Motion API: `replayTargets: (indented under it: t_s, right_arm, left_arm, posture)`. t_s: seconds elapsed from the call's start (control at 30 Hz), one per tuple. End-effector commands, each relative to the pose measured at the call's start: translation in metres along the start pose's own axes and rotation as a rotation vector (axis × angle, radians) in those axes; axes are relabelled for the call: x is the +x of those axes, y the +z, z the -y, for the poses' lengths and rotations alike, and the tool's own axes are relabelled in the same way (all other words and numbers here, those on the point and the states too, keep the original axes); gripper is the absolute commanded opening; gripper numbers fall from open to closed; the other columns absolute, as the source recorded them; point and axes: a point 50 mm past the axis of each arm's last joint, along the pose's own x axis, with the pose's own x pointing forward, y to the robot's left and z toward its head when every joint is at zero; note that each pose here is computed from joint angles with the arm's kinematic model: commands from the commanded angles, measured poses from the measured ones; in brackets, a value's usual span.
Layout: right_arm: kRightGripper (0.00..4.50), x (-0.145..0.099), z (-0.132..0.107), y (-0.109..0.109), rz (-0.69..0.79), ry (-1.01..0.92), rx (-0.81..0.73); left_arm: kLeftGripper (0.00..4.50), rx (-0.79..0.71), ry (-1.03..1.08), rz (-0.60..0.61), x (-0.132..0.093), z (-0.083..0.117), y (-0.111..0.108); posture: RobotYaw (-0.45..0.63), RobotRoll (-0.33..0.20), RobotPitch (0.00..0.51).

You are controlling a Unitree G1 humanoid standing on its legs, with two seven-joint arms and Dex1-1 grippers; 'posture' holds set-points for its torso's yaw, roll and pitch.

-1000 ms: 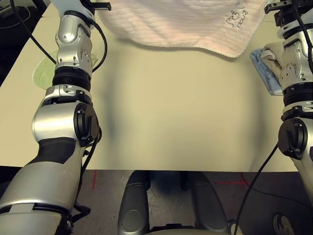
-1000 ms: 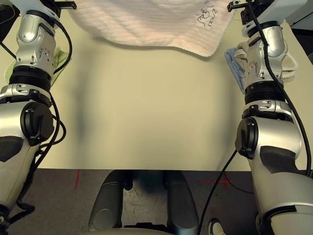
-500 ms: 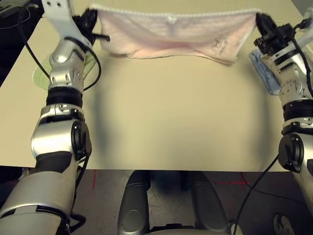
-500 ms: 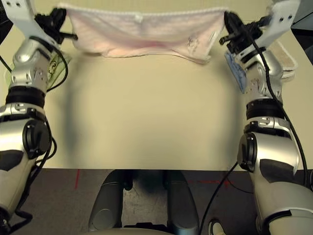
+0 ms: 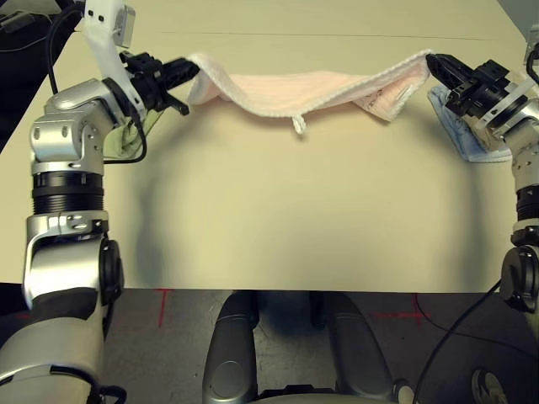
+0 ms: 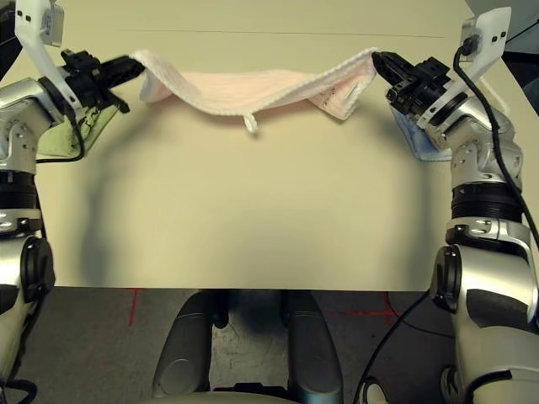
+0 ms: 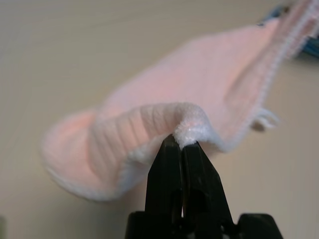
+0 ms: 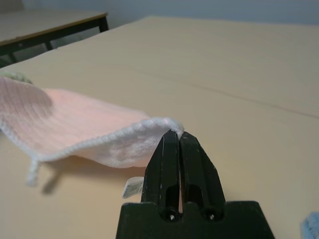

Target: Fold the towel and set it aside.

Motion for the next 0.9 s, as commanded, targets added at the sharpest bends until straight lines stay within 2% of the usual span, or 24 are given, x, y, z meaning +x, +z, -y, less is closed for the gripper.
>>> replayTargets:
  t_s: [0.03, 0.23, 0.47, 0.67, 0.9]
  right_arm:
    - [0.0, -0.007, -0.006, -0.012, -0.108, 0.073, -0.018]
    - [0.0, -0.017, -0.013, -0.025, -0.242, 0.172, -0.068]
    - [0.0, -0.031, -0.019, -0.035, -0.37, 0.291, -0.085]
    - [0.0, -0.036, -0.021, -0.034, -0.442, 0.351, -0.113]
    - [0.0, -0.052, -0.006, -0.031, -0.526, 0.339, -0.169]
  left_arm:
    - [0.02, -0.021, -0.071, -0.098, -0.005, 0.007, -0.013]
    - [0.02, -0.026, -0.158, -0.269, -0.016, 0.014, -0.033]
    - [0.02, 0.003, -0.177, -0.347, -0.022, 0.01, -0.037]
    - [0.02, 0.044, -0.244, -0.428, -0.028, 0.007, -0.037]
    - [0.02, 0.111, -0.247, -0.48, -0.033, -0.005, -0.033]
  posture:
    - [0.04, 0.0, 0.3]
    - [0.04, 0.0, 0.303]
    - [0.04, 0.0, 0.303]
    - [0.04, 0.0, 0.304]
    - [0.04, 0.0, 0.304]
